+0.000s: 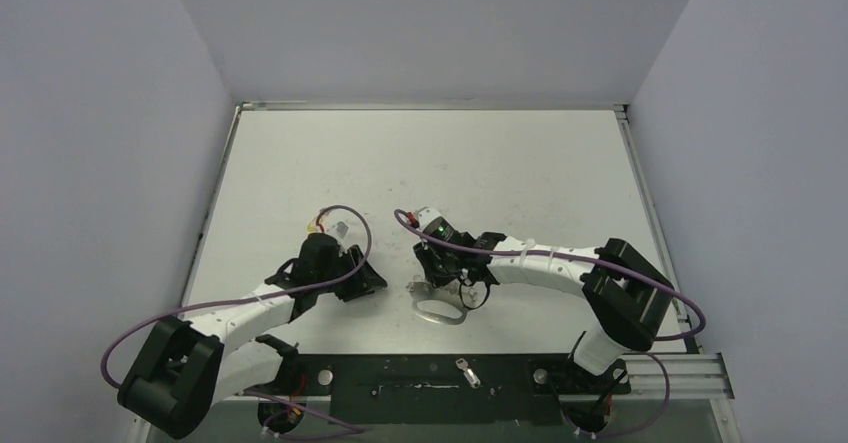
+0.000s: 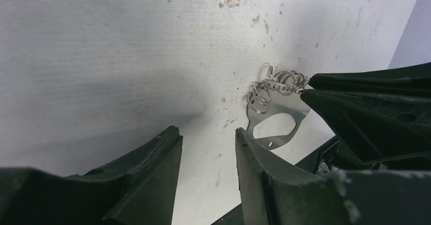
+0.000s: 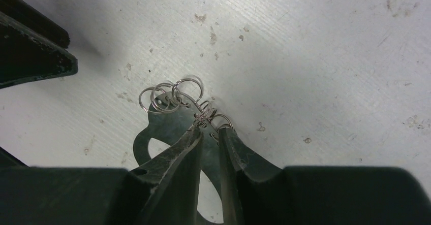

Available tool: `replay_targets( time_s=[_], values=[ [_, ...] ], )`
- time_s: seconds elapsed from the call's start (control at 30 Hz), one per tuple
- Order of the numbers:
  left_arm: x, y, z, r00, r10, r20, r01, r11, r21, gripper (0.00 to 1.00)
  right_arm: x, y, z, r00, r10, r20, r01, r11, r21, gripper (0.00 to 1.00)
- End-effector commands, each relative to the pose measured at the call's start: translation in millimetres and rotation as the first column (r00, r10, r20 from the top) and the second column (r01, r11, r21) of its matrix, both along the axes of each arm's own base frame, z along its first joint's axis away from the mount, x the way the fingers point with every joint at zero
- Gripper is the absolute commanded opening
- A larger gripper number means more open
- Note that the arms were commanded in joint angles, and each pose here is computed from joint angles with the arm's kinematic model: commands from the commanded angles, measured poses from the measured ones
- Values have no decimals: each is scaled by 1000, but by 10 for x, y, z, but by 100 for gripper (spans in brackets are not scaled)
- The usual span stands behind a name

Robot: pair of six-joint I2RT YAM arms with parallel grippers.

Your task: Put the keys on the keyring

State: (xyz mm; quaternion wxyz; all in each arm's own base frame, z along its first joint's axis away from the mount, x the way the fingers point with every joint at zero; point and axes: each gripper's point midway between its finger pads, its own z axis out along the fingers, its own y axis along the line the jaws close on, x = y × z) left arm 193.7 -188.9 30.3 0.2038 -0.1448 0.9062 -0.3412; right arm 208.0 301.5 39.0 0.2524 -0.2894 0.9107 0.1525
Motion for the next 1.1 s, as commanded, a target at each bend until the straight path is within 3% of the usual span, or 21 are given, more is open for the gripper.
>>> replay_targets(
  time_s=[0.0, 0.17, 0.33, 0.57, 1.0, 1.07],
  values=[
    [189, -247, 277, 988, -73, 134, 78, 996, -36, 41, 29, 75, 181, 1000, 15, 21, -17, 997, 69, 20],
    [161, -512, 367, 943, -220, 251, 223, 975, 18, 42, 11, 189, 235, 999, 48, 17, -50, 993, 108, 21],
    [214, -562, 341, 919, -253, 302, 239, 968, 81, 43, 46, 308, 228, 997, 73, 19, -75, 991, 111, 25],
    [236, -581, 164, 921, -279, 271, 248, 958, 143, 39, 107, 412, 197, 998, 67, 6, -67, 992, 108, 24],
    [59, -633, -229, 895, -402, 193, 332, 889, 314, 28, 83, 465, 126, 996, 84, -19, -81, 989, 120, 22],
    [50, -614, -243, 890, -414, 192, 336, 879, 339, 20, 74, 480, 122, 996, 89, -23, -85, 989, 124, 21]
  ],
)
